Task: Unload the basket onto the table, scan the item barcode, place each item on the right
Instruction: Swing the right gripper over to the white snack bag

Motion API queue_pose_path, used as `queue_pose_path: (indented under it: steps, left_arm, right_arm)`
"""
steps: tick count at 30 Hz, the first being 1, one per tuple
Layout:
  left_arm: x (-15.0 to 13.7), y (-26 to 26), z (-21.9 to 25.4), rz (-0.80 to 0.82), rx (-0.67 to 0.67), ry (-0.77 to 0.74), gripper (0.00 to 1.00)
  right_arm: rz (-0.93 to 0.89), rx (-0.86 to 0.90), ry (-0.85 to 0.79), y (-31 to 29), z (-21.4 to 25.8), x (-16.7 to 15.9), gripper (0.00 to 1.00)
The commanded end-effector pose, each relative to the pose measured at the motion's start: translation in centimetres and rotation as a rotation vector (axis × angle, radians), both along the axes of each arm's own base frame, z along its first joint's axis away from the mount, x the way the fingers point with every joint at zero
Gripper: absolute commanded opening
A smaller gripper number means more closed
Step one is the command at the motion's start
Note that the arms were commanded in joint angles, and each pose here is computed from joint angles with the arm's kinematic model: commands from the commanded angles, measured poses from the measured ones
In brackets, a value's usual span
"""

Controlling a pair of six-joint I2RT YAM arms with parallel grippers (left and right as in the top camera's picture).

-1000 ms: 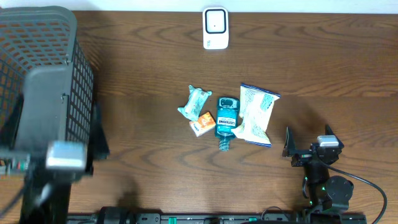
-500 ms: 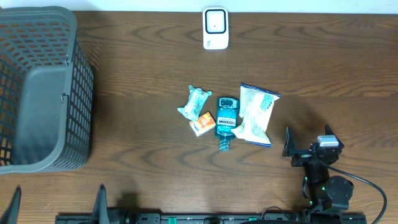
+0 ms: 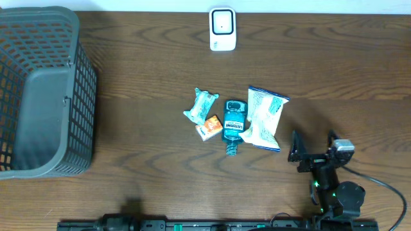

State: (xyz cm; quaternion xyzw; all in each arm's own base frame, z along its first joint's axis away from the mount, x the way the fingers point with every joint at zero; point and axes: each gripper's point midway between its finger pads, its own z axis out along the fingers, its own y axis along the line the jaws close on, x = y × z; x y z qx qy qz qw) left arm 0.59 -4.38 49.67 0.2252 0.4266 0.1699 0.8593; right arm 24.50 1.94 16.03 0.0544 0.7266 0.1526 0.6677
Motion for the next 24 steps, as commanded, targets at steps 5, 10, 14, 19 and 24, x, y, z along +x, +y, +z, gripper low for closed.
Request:
queue_pose_path:
  steps: [5,10,14,19,24]
  left_arm:
    - [-0.4,0.1,0.0,-0.023,0.010,-0.016,0.98]
    - [-0.5,0.9,0.6,0.048,0.027,-0.051,0.98]
    - [-1.9,2.6,2.8,0.123,-0.036,-0.153,0.98]
    - [-2.9,2.6,3.9,0.122,-0.040,-0.214,0.98]
    - [-2.8,2.6,3.9,0.038,-0.142,-0.191,0.98]
  right_arm:
    - [0.285,0.478,0.137,5.2,0.3,-1.6,0.99]
    - [0.466,0.466,0.041,7.4,3.6,-3.0,0.99]
    - [0.501,0.434,-0.077,7.6,8.6,-4.2,0.99]
    - [0.430,0.375,0.045,7.2,10.7,-4.7,0.99]
    - [0.330,0.235,0.199,6.0,12.6,-4.8,0.99]
